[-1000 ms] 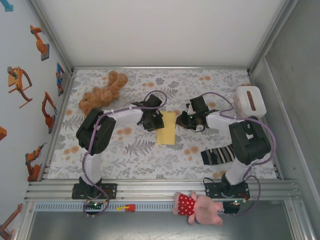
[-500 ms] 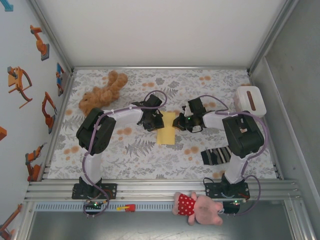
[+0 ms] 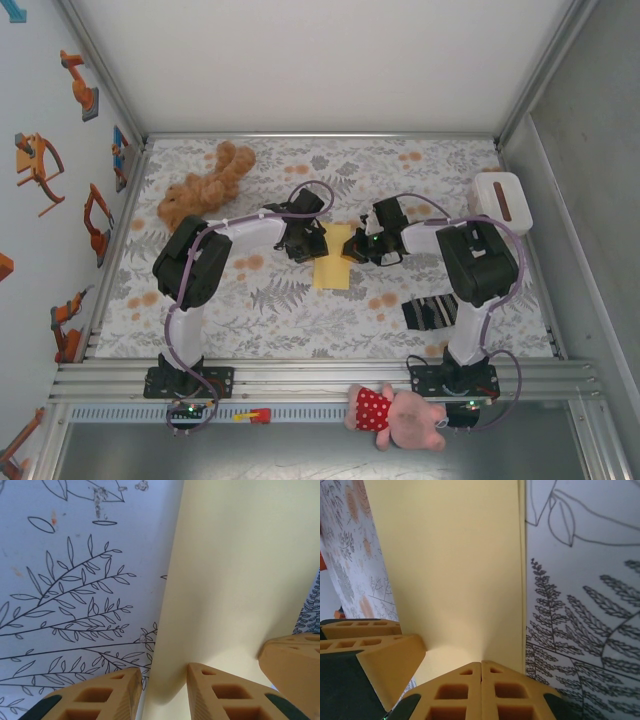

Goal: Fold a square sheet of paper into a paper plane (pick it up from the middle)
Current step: Hold the square sheet of paper at the center of the table.

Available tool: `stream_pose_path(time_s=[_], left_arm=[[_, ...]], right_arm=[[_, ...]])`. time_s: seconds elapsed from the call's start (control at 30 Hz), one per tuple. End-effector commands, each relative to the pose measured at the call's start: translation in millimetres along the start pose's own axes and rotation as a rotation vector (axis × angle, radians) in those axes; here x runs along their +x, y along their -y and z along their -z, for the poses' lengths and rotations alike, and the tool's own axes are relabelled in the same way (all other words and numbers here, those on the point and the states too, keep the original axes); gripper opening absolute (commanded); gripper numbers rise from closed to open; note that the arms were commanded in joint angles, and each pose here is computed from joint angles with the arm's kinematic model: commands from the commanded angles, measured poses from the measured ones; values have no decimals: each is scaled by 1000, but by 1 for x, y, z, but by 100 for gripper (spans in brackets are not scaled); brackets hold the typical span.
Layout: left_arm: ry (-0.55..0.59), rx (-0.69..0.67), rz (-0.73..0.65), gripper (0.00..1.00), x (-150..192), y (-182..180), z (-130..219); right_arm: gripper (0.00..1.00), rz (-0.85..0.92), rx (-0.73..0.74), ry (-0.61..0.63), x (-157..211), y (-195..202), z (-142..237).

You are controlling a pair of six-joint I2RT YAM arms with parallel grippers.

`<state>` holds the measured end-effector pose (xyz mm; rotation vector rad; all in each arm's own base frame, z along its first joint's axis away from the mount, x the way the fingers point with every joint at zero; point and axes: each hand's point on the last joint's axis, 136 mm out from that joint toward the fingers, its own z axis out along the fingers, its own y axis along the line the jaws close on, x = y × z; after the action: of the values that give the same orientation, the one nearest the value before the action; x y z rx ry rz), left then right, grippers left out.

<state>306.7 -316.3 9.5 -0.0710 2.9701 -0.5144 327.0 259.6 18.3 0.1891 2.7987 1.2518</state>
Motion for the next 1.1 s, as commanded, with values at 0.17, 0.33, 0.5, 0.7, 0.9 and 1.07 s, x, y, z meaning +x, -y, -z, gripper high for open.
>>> stream_pose_path(time_s=[0.17,0.33,0.5,0.7,0.9,1.07], left_arm=[[-135,-161,11,32,44,-50,-45],[-22,-103,-28,34,11,-22,2],[166,-16,-58,38,-30,9,68],[185,227,-79,35,-32,50,86],[64,316,-48,20,-16,69,54],[9,311,-20,12,-11,67,35]], right_arm=[[1,-35,100,-39,9,35,-2],[0,-35,179,-67,15,57,1],[0,-5,235,-112,19,66,2],[0,2,258,-132,18,69,1],[0,0,275,-134,20,74,1],[0,-18,288,-146,25,81,-1]])
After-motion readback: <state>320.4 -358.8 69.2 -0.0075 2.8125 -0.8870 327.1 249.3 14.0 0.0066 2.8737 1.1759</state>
